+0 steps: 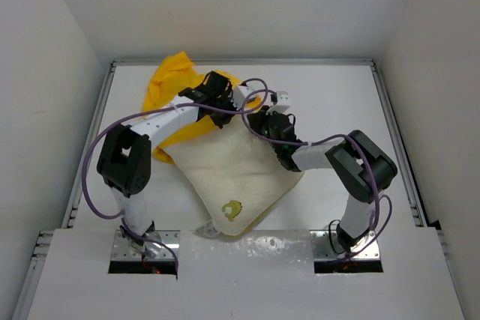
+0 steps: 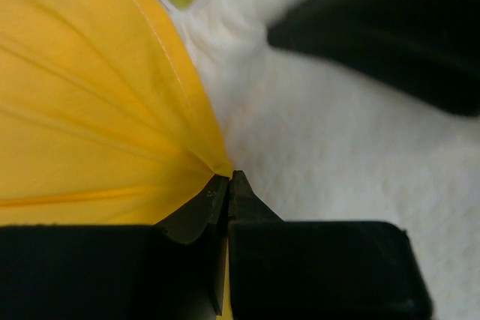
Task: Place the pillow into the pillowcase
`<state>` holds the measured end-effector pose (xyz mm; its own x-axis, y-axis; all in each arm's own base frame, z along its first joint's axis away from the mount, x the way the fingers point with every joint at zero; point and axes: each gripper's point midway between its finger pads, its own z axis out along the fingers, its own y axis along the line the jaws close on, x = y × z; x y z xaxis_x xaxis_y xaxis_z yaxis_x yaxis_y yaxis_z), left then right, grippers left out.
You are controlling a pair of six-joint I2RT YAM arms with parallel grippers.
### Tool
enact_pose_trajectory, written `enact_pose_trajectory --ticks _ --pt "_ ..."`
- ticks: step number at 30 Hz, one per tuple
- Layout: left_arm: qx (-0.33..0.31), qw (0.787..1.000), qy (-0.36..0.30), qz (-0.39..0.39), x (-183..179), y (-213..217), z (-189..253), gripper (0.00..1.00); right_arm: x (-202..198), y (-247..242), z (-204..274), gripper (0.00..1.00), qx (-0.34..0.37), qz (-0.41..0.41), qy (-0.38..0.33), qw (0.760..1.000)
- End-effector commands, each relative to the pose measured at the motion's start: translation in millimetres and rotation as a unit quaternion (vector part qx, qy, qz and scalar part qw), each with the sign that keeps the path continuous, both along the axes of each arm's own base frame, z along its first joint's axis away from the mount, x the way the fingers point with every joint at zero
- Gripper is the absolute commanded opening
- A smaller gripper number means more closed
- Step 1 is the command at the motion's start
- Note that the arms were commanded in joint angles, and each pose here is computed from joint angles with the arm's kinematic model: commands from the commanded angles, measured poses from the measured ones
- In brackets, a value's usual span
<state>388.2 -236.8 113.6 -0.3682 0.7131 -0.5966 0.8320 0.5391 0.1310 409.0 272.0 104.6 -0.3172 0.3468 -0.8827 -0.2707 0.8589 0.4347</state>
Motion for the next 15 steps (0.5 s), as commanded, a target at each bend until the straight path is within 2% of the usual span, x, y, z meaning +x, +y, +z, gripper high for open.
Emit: enact_pose_trajectory --ticks 1,3,6,7,8,9,10,11,12,13,15 --pt "-0.031 0.998 0.014 -0.059 -33 -12 10 0.00 43 -48 85 0.00 0.170 -0.180 -0.110 0.963" --pt "-0.027 0.997 0.018 -0.065 -35 -12 3 0.00 51 -59 68 0.00 0.167 -0.230 -0.084 0.955" --pt "-0.023 0.998 0.015 -0.058 -31 -11 -1 0.03 58 -58 32 0.00 0.134 -0.246 -0.051 0.958" --pt "-0.022 0.998 0.015 -0.052 -30 -8 0 0.13 59 -57 27 0.00 0.119 -0.240 -0.048 0.962" --pt "-0.023 0.998 0.018 -0.047 -31 -5 3 0.31 57 -52 24 0.02 0.074 -0.214 -0.056 0.973" --pt "-0.032 0.999 0.009 -0.042 -30 -3 15 0.60 56 -48 25 0.45 0.049 -0.194 -0.063 0.978" --pt "-0.039 0.999 0.003 -0.027 -27 5 24 0.82 50 -51 33 0.74 -0.004 -0.168 -0.091 0.982" --pt "-0.048 0.999 0.004 -0.009 -28 14 33 0.99 44 -49 39 0.89 -0.030 -0.144 -0.106 0.983" --pt "-0.057 0.998 -0.002 0.001 -29 21 43 1.00 36 -40 47 0.96 -0.051 -0.101 -0.122 0.986" --pt "-0.075 0.996 -0.027 0.029 -26 42 70 1.00 24 -45 61 0.99 -0.090 -0.082 -0.142 0.982" --pt "-0.084 0.993 -0.033 0.074 -32 72 83 1.00 9 -39 72 0.99 -0.131 -0.037 -0.156 0.978"
